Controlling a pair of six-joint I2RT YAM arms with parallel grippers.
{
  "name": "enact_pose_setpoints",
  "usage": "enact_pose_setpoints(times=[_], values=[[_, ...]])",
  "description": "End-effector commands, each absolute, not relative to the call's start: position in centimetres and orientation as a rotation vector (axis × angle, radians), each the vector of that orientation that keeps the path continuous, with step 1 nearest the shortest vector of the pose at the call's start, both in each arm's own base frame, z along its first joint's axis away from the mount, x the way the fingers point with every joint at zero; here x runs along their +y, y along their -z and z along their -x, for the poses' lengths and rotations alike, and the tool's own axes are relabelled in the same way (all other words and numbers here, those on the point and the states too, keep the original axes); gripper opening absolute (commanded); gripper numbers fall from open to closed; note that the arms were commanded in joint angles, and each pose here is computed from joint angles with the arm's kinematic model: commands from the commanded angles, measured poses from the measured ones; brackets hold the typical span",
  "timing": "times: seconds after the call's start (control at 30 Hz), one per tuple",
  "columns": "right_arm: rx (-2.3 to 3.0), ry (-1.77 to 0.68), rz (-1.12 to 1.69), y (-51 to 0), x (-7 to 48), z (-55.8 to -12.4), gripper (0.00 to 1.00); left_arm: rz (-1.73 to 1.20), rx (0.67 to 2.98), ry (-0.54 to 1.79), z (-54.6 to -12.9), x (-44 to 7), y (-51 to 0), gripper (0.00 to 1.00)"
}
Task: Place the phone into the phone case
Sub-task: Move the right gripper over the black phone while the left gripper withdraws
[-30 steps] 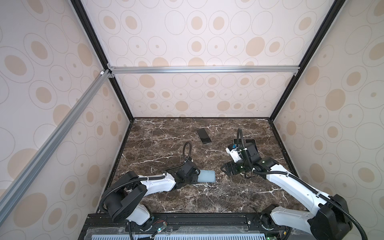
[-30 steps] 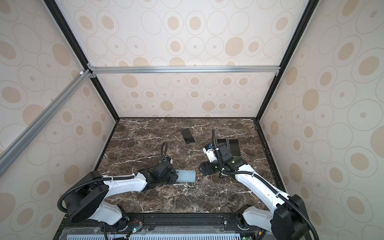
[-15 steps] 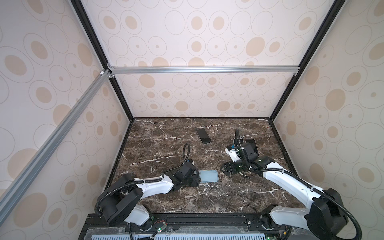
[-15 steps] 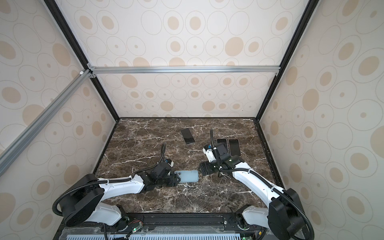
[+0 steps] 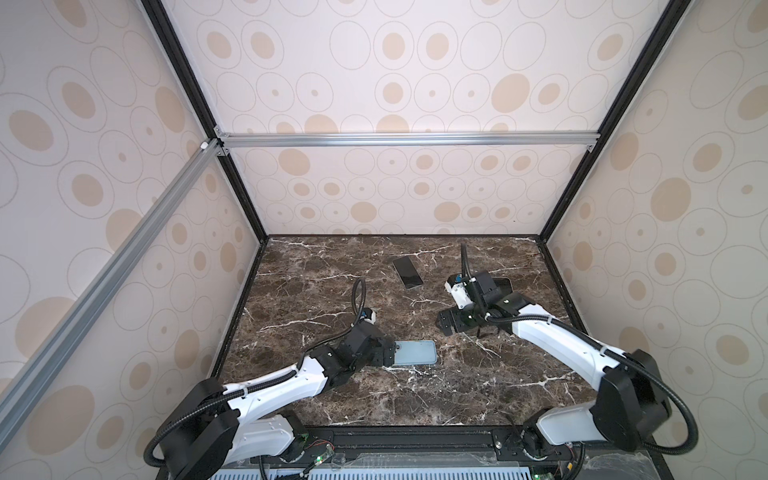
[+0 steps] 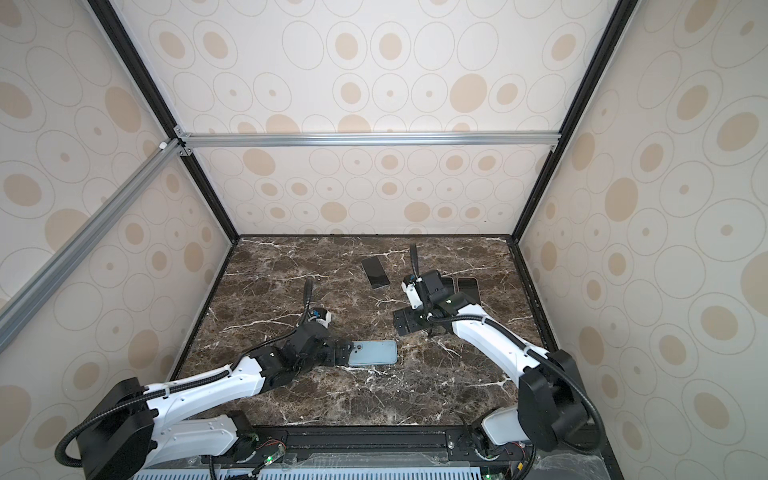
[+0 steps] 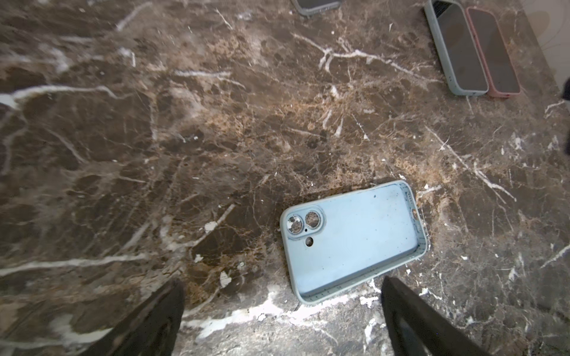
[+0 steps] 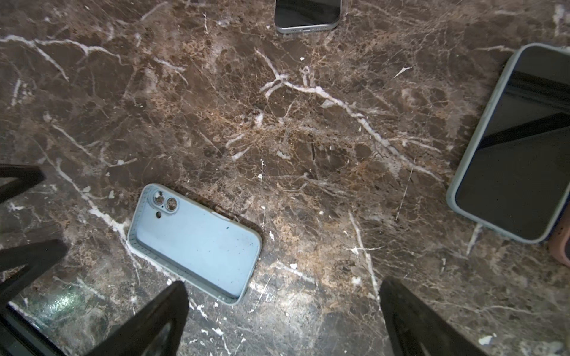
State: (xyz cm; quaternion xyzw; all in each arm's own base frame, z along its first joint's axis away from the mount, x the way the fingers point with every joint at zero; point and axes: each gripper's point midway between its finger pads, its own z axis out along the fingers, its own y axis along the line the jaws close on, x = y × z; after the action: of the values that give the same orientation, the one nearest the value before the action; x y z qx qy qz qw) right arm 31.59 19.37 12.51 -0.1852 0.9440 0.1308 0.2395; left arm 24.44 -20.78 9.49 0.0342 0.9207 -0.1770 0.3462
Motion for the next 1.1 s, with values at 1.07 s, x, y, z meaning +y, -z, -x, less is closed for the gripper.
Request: enact_pose_setpoints(times=[1.07], values=[[2.693,-0.147,0.608,-3.7,28.2,-50.4,1.00,-0.001,2.257,0.377,-22.9,-14.3,-12.8,1.00]])
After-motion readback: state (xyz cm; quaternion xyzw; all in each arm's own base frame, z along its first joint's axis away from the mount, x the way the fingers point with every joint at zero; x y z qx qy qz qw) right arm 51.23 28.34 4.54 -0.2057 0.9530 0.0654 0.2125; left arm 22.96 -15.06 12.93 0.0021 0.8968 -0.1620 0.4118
